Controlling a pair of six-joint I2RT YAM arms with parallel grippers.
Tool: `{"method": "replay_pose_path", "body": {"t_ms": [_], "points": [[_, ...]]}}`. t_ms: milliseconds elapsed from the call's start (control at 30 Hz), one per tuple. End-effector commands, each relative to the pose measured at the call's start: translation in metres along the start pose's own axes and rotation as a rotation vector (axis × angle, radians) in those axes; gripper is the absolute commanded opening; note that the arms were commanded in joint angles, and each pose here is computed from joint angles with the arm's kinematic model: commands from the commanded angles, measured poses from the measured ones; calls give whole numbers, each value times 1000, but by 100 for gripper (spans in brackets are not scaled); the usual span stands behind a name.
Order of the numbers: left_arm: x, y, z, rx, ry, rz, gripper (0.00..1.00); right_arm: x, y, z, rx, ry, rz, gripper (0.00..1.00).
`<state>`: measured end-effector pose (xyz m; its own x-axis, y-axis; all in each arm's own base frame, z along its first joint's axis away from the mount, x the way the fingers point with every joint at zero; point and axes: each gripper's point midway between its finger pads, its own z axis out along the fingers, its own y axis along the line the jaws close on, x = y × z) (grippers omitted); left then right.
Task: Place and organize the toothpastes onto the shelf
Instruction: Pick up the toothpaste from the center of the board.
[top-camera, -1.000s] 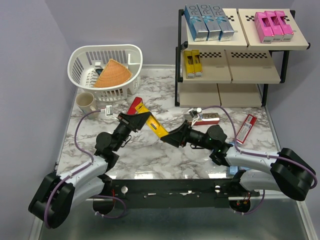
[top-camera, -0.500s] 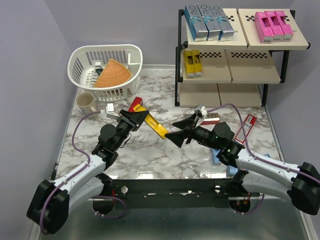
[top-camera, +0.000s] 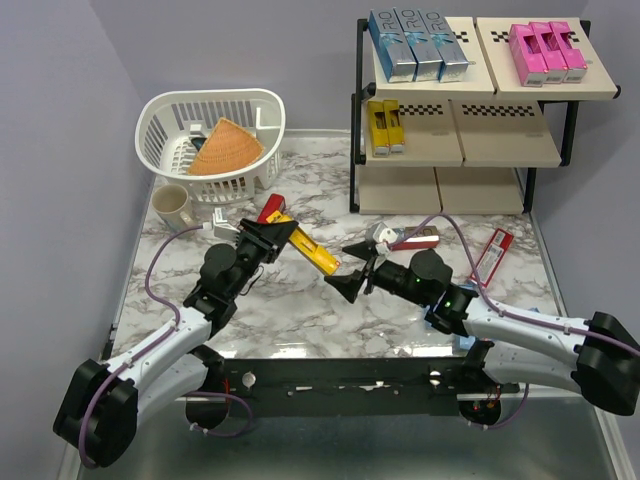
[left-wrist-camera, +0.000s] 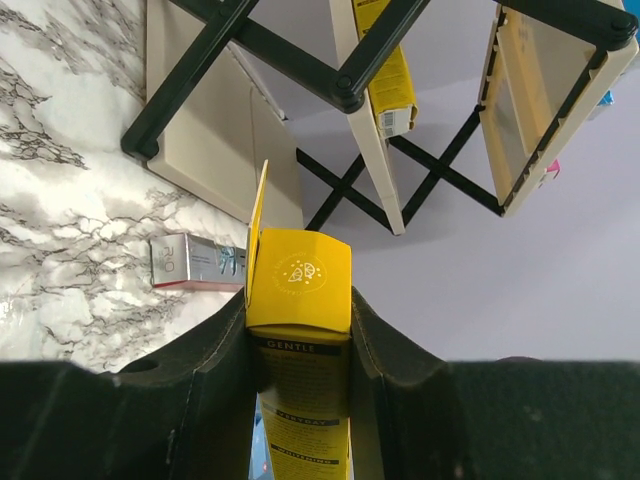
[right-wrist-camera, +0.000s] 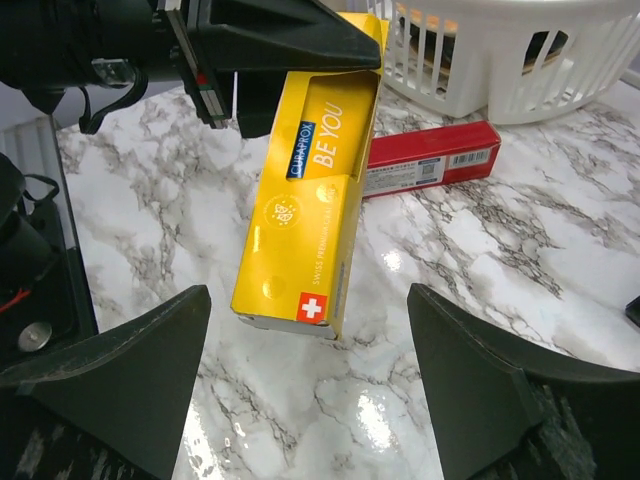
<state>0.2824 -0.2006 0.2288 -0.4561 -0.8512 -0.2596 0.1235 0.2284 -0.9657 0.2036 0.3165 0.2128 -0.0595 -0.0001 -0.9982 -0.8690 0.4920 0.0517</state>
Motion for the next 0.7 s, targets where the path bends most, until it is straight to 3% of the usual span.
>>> {"method": "replay_pose_path", "body": {"t_ms": [0, 367, 667], "points": [[-10, -19, 2, 34, -43, -41, 38, -9, -2, 9, 41, -16, -86, 88], [-9, -20, 0, 40, -41, -64, 38, -10, -1, 21, 108, -38, -109, 77], [-10, -19, -1, 39, -44, -66, 40, -16, -1, 22, 130, -56, -88, 59]]}}
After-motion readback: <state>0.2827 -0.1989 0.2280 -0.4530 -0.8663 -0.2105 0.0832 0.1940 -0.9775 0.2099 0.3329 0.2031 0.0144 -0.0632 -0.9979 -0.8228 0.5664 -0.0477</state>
